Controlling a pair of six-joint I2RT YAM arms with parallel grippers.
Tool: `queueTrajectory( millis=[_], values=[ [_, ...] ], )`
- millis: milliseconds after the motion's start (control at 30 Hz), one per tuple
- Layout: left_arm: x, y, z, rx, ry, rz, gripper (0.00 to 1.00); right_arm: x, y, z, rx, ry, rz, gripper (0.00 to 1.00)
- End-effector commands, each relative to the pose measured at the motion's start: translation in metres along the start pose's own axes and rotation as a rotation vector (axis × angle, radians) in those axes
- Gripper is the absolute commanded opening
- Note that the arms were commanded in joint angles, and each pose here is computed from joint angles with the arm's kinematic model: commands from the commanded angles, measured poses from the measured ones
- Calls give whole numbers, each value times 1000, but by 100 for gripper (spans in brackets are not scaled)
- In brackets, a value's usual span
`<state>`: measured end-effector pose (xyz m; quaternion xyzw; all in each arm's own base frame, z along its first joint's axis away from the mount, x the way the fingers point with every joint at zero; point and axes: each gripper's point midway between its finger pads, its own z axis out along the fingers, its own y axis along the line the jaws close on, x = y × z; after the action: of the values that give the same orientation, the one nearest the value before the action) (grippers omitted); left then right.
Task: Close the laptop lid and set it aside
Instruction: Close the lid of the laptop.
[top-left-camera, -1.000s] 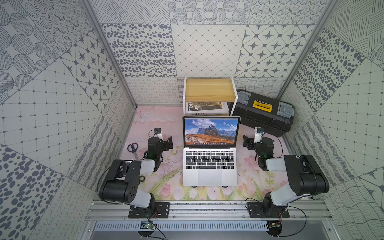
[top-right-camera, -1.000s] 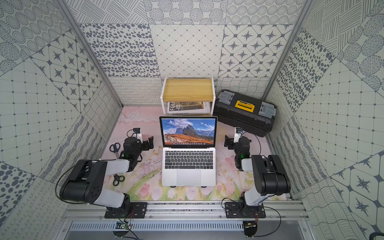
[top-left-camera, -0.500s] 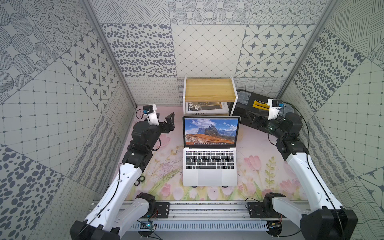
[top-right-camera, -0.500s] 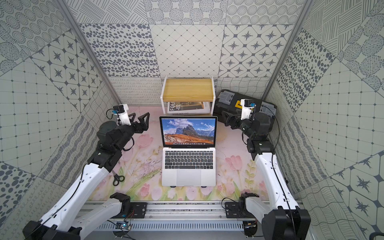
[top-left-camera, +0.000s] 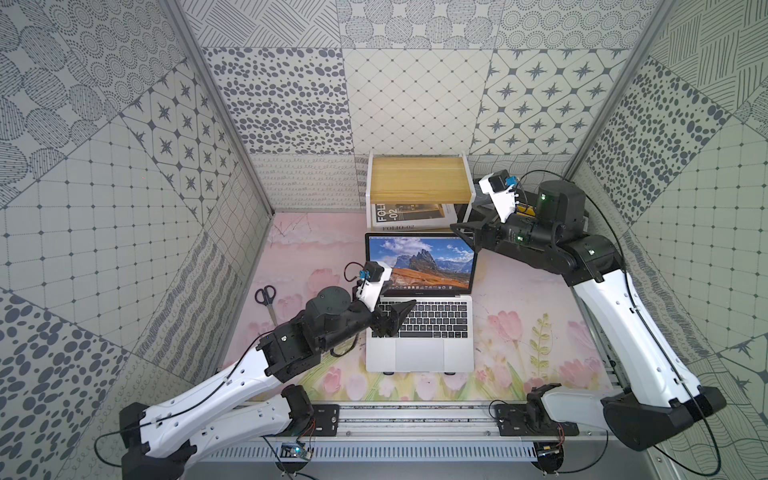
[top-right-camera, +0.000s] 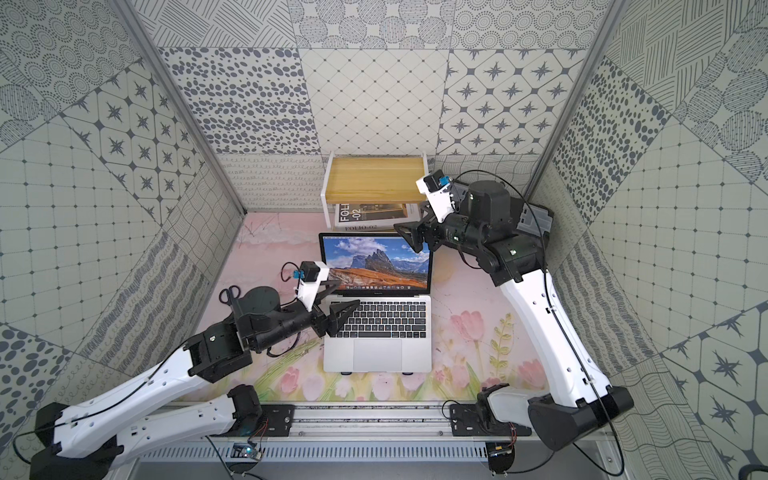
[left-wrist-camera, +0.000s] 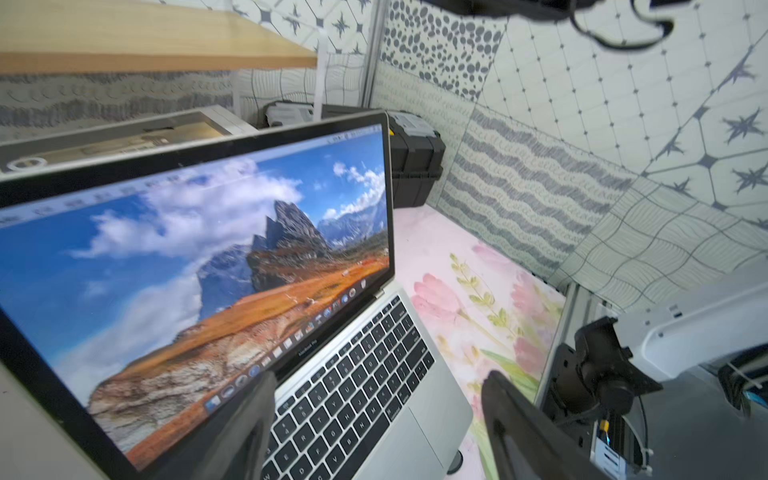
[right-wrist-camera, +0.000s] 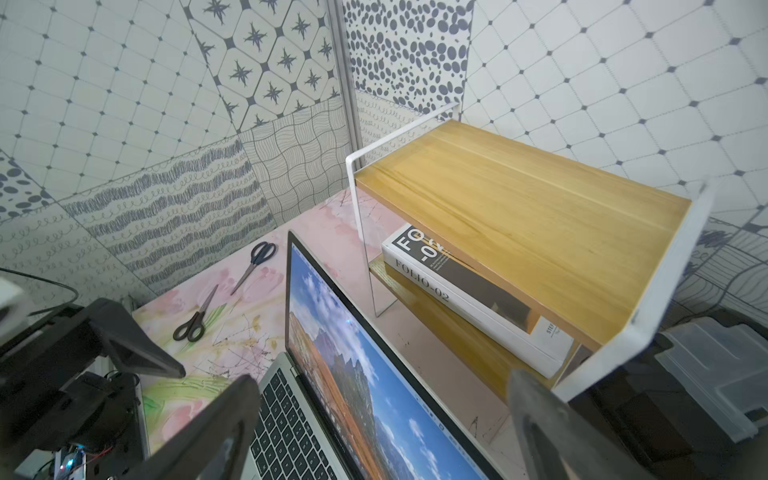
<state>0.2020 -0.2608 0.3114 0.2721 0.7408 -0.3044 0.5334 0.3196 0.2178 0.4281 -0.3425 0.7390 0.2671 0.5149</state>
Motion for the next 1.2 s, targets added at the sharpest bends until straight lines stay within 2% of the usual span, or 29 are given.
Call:
queueTrajectory(
  millis=[0,100,267,567,867,1167],
  values=[
    [44,-4,14,-46,88,-16,82,26,6,14,-43,200,-31,97],
    [63,-5,21,-44,118,-96,80,25,13,27,-73,269,-69,96],
    [92,3,29,-92,178,-110,77,21,20,49,-118,306,-124,96],
    [137,13,39,-141,262,-174,74,39,20,83,-197,415,-137,92],
    [157,21,45,-188,296,-202,71,53,26,101,-271,459,-142,87],
    [172,26,48,-226,323,-223,70,63,41,98,-357,484,-144,77]
  ],
)
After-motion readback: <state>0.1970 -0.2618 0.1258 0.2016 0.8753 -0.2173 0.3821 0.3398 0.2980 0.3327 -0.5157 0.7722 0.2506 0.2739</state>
